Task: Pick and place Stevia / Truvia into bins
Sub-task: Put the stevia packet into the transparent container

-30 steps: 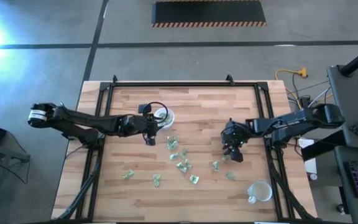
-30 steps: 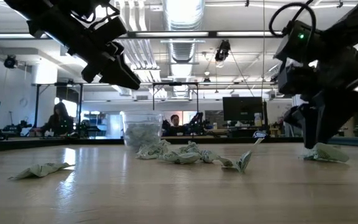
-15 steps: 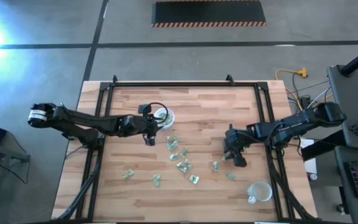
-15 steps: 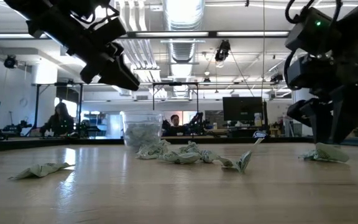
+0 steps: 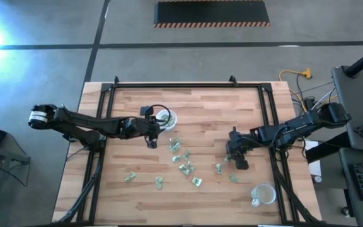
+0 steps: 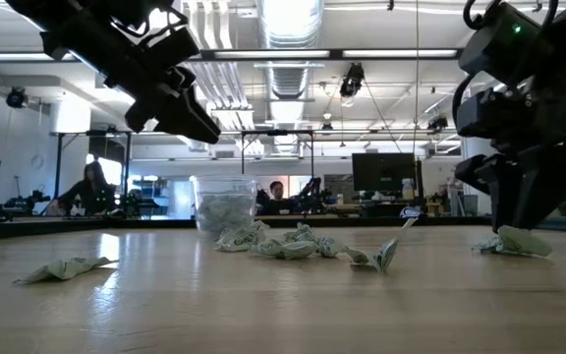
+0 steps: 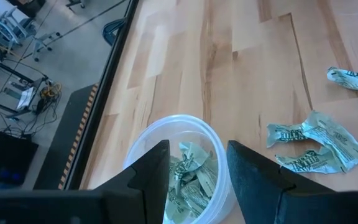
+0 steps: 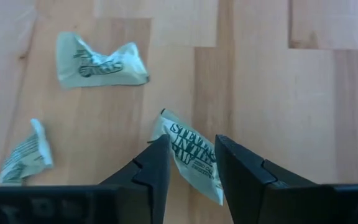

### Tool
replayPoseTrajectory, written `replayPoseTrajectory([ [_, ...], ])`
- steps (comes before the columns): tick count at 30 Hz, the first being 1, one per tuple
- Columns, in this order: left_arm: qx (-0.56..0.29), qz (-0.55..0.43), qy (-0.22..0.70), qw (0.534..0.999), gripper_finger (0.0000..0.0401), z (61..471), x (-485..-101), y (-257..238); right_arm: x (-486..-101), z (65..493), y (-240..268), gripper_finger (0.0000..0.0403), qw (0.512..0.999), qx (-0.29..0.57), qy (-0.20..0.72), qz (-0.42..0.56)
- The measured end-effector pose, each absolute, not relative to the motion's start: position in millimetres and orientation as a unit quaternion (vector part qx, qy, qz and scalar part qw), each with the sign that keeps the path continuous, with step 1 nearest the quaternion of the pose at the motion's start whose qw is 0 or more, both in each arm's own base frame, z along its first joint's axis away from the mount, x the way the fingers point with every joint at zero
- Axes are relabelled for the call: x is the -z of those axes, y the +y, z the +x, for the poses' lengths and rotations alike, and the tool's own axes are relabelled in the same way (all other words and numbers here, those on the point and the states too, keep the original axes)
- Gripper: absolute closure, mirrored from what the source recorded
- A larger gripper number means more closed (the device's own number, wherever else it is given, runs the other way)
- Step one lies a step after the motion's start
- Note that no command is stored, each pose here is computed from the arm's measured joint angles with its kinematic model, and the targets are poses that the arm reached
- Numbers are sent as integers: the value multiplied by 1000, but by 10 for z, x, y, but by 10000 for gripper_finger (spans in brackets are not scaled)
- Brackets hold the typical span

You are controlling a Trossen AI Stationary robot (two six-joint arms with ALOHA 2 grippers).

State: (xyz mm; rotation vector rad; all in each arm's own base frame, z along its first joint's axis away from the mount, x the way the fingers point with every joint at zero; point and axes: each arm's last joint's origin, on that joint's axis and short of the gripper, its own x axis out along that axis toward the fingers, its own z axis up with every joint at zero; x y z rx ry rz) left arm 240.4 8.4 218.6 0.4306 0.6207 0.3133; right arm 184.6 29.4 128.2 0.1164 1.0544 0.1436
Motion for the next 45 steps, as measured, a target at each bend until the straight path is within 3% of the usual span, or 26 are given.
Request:
replayPoseTrajectory([
  [9,-152,209,302,918,257,2404,-2186,84,-1279,1849,269,308,865,-26,499,41],
  [18,-152,210,301,918,257,2404,-2186,83,-1278,1844,208,322,869,76,490,16],
  [30,-152,210,302,918,257,2404,-2186,83,-1339,1863,224,322,877,34,479,-7],
  [35,-150,209,301,918,257,2405,-2186,81,-1357,1885,261,309,885,-28,465,2],
  [45,-149,209,301,918,257,2405,-2186,81,-1272,1842,233,266,879,5,476,-15],
])
